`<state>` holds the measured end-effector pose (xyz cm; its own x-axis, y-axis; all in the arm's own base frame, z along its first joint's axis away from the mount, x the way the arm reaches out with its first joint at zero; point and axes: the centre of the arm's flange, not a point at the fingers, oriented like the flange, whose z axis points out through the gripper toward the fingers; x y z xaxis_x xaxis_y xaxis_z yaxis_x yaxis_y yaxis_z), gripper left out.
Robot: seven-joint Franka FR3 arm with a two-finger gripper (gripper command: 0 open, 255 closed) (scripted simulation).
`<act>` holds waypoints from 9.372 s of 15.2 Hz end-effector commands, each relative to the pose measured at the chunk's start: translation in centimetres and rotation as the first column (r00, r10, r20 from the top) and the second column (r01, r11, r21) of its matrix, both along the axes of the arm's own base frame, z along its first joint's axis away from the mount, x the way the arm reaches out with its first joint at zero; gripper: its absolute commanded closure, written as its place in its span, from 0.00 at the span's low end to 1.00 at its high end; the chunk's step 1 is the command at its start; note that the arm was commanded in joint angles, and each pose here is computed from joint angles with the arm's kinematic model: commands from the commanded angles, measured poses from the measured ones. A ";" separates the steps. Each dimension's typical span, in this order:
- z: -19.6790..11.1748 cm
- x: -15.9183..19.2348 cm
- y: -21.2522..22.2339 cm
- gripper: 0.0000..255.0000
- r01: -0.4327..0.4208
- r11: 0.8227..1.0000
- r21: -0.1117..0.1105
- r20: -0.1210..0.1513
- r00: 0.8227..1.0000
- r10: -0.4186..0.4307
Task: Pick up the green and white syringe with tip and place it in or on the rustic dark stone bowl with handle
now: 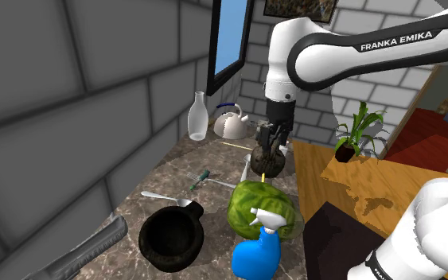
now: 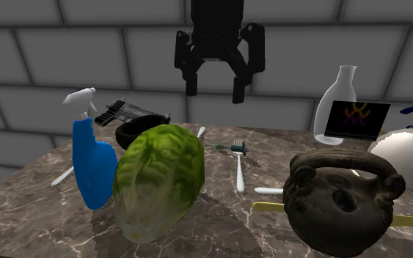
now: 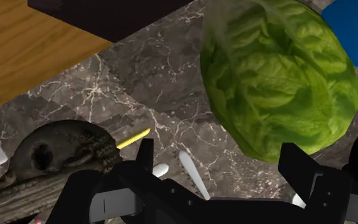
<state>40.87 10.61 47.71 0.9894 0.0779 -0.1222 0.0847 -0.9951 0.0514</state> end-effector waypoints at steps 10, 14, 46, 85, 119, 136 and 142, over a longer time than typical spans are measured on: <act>-4.2 8.8 9.8 0.00 -0.073 0.997 0.034 0.059 0.996 0.071; -5.4 11.9 13.4 0.00 -0.099 0.994 0.045 0.081 0.992 0.096; -11.2 16.8 19.7 1.00 -0.144 0.988 0.061 0.118 0.984 0.136; -20.8 14.2 8.4 1.00 -0.341 0.931 -0.131 0.304 0.880 0.365; -18.6 18.3 8.0 0.00 0.314 0.950 0.004 0.329 0.896 -0.297; -22.7 19.1 7.5 1.00 0.326 0.945 0.006 0.328 0.892 -0.310; -22.7 19.1 7.5 1.00 0.326 0.945 0.006 0.328 0.892 -0.310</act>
<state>59.99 18.08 25.04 0.9463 -0.2457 0.2103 -0.2652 -0.9617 0.0698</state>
